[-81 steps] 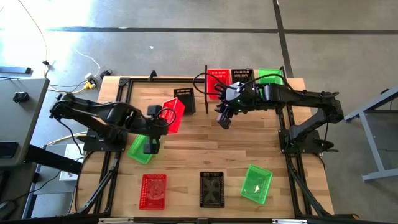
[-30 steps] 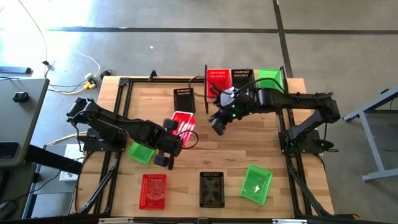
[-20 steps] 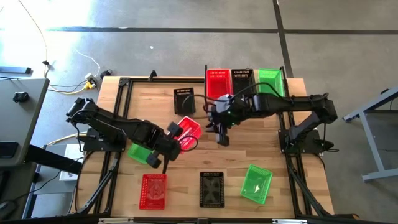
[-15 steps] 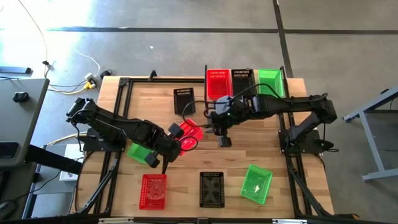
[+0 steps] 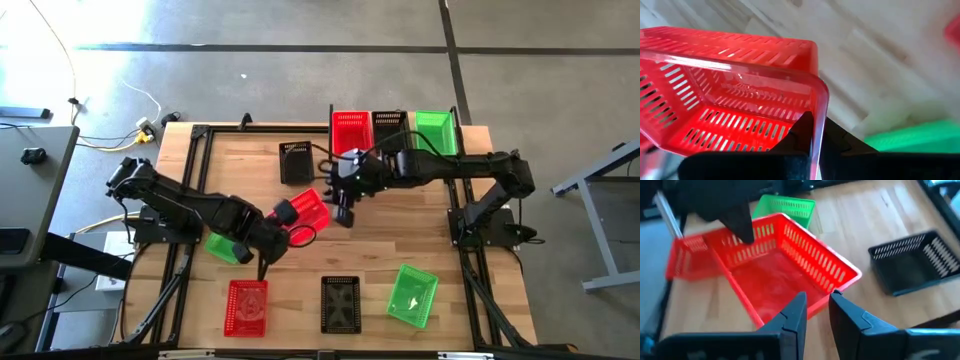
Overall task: Stack baskets on shelf by color
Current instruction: Stack the top red bin on top of the red bin on the shelf
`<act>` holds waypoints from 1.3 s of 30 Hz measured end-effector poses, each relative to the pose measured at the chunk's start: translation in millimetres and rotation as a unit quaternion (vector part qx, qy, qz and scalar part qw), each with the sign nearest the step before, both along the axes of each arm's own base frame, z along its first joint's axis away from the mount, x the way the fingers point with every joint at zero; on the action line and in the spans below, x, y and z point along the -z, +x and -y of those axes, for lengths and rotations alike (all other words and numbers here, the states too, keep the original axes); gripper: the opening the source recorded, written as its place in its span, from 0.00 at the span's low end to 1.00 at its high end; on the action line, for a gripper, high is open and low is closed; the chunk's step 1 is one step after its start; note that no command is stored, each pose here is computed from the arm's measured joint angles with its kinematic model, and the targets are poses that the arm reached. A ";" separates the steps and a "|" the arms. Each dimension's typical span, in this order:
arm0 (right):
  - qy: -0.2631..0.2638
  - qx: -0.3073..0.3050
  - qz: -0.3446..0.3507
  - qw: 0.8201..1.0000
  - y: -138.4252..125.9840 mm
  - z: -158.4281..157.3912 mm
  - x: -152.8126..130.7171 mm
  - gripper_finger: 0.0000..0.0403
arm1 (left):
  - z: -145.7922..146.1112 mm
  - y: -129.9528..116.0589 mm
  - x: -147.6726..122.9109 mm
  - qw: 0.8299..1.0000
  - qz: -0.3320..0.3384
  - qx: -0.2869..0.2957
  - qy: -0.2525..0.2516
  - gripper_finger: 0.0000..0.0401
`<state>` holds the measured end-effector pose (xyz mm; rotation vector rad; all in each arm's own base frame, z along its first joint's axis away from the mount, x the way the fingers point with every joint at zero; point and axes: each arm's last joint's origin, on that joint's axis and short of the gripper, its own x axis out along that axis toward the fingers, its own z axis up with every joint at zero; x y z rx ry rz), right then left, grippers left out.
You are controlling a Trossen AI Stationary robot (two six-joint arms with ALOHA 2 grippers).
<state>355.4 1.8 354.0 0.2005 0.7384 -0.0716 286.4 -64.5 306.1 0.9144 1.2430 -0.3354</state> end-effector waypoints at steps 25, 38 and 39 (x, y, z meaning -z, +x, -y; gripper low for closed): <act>0.170 0.151 -0.021 0.974 13.2 17.2 16.6 0.38 | -10.4 -8.4 -0.8 0.982 -0.065 0.071 0.165 0.00; 0.184 0.216 -0.042 0.958 19.1 19.3 30.4 0.09 | -11.5 -8.2 -1.3 0.977 -0.067 0.075 0.187 0.00; 0.180 0.222 -0.040 0.957 19.1 19.7 30.4 0.05 | -11.6 -7.9 -1.5 0.977 -0.065 0.072 0.190 0.00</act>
